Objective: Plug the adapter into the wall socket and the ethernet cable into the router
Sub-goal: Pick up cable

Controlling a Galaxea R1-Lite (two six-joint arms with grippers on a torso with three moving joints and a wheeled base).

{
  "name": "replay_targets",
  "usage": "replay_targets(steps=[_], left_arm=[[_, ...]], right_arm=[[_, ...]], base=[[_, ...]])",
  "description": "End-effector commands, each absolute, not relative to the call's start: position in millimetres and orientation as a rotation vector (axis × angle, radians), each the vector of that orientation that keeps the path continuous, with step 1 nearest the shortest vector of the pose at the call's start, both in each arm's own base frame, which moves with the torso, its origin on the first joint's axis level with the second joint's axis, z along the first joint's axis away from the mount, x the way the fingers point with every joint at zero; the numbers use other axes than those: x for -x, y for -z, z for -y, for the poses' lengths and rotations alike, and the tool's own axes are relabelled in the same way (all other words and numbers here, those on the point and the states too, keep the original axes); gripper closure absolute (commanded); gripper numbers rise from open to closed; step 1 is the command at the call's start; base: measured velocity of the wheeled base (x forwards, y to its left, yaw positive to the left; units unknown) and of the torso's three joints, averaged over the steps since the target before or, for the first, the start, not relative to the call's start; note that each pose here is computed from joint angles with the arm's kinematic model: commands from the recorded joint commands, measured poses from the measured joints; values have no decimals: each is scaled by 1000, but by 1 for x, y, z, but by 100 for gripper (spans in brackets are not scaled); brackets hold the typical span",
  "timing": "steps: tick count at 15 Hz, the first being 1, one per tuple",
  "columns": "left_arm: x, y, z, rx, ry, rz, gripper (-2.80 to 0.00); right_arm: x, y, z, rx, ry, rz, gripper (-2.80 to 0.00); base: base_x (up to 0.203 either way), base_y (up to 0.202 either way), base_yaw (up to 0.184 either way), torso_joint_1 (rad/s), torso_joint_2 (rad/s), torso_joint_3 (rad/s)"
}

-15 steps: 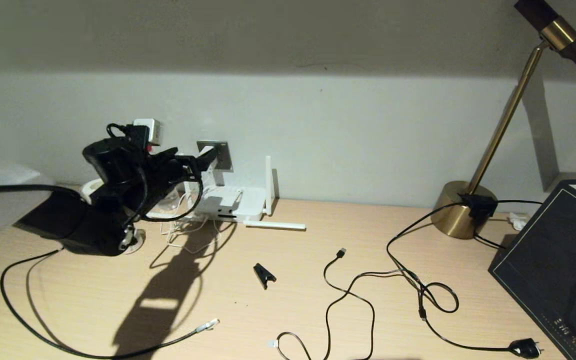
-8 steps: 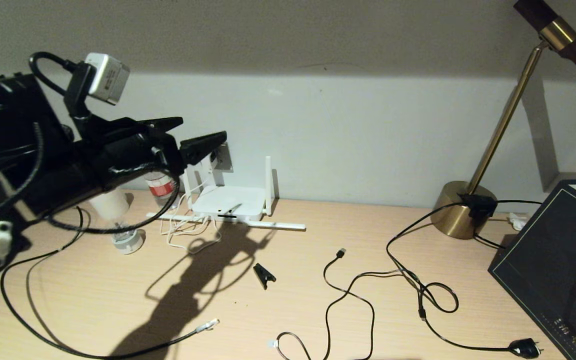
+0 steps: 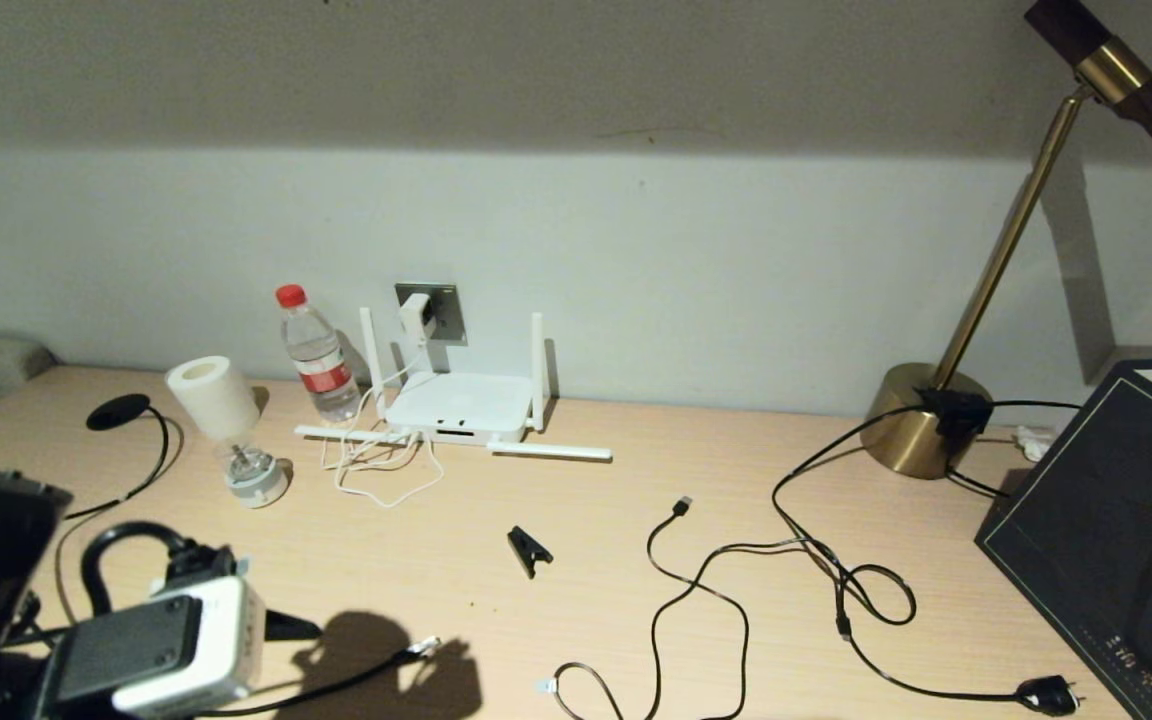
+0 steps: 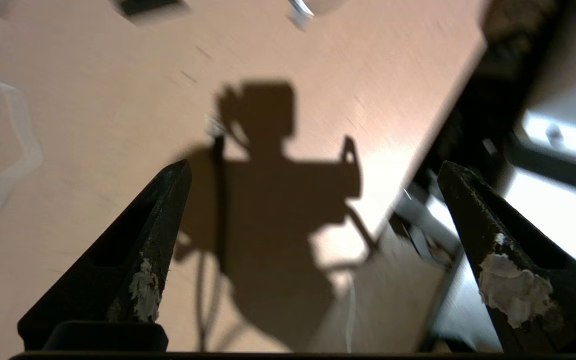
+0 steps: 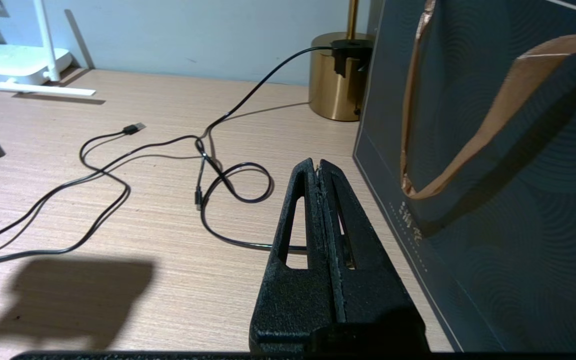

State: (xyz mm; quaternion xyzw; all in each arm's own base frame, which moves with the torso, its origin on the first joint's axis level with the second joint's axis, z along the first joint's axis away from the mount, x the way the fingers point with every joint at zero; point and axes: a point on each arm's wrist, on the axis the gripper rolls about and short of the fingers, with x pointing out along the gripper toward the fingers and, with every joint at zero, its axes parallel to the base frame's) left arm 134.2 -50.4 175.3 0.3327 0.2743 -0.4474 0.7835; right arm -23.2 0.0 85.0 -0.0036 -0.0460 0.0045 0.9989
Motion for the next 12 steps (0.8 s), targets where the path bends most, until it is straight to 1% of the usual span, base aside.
replay_targets(steps=[1,6,8,12], left_arm=[[-146,-153,54,-718,1015,-733,-280],[-179,-115,63,-836,1102,-914,-280],[-191,-108,65,-872,1082,-967,-280],[-213,-85,72,-881,1113,-1057,-280]], right_arm=[[20,-75,0,8,-11,57,0],[20,-75,0,8,-11,57,0],[20,-75,0,8,-11,57,0],[20,-75,0,8,-11,57,0]], base=[[0,0,0,0,0,0],[0,0,0,0,0,0],[0,0,0,0,0,0],[0,0,0,0,0,0]])
